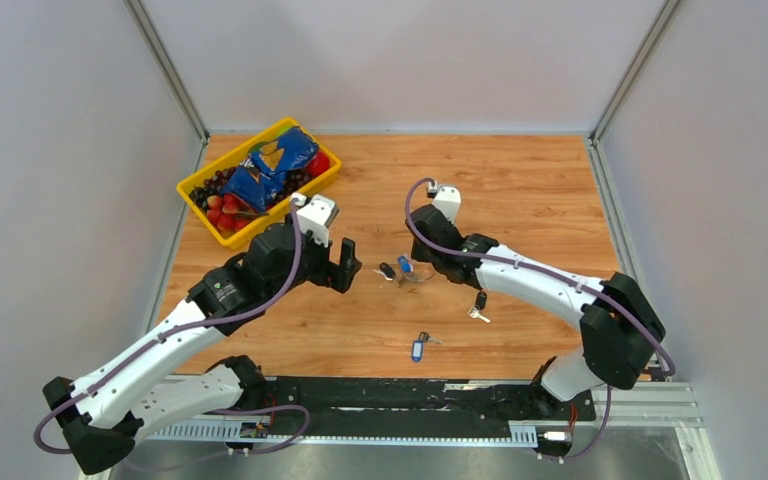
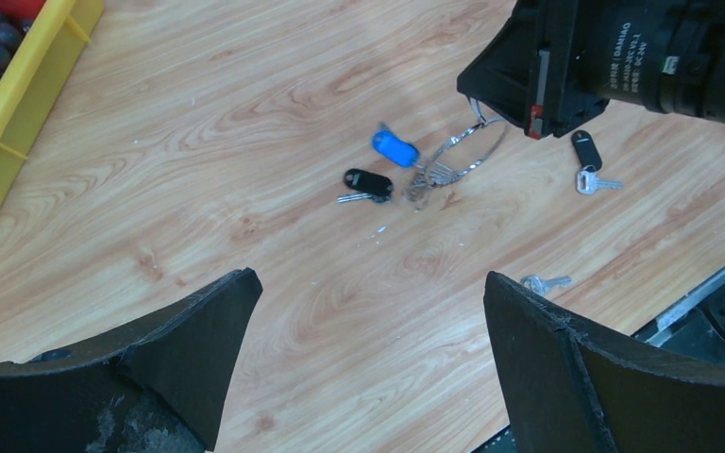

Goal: Put the keys on the keyring

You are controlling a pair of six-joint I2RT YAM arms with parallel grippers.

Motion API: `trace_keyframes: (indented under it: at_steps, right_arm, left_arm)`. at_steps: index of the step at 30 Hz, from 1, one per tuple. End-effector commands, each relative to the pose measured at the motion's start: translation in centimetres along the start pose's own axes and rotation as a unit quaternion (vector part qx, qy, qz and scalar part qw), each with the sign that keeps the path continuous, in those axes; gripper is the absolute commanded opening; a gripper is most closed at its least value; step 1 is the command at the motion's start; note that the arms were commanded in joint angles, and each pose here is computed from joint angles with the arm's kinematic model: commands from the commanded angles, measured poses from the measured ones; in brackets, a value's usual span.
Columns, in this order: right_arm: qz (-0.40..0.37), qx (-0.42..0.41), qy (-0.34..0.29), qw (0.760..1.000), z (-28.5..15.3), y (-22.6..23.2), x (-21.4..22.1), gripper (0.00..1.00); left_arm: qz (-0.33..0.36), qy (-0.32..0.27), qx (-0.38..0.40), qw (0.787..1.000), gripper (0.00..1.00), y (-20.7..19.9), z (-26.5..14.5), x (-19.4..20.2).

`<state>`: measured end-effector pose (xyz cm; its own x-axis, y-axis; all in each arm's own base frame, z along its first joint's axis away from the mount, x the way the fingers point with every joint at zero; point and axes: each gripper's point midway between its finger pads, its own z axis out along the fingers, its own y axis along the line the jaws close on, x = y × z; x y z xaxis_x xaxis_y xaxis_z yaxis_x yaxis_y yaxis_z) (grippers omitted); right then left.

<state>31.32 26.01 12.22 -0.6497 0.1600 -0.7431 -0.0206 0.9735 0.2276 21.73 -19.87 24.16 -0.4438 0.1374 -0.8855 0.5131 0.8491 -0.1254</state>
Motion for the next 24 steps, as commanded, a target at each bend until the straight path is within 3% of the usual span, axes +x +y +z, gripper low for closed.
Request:
trace_keyframes:
  at_steps: [1, 10, 17, 24]
  right_arm:
    - [-0.012, -0.012, -0.055, 0.998, -2.3, 0.2, -3.1, 0.0]
    - [-0.019, -0.066, -0.125, 0.99, -7.4, 1.8, -7.6, 0.0]
    - [-0.028, -0.133, -0.187, 0.973, -13.4, 4.8, -12.1, 0.0]
    - [-0.027, -0.19, -0.206, 0.96, -17.2, 7.7, -14.4, 0.0]
  left_arm:
    - [-0.02, -0.042, 0.031, 0.998, 1.0, -1.1, -1.3, -2.7]
    - [-0.031, -0.083, 0.101, 0.991, 1.0, -3.7, -1.6, -4.5]
    - [-0.031, -0.158, 0.132, 0.978, 1.0, -4.7, -1.8, -7.1]
    - [-0.016, -0.235, 0.181, 0.955, 1.0, -6.2, -2.6, -9.0]
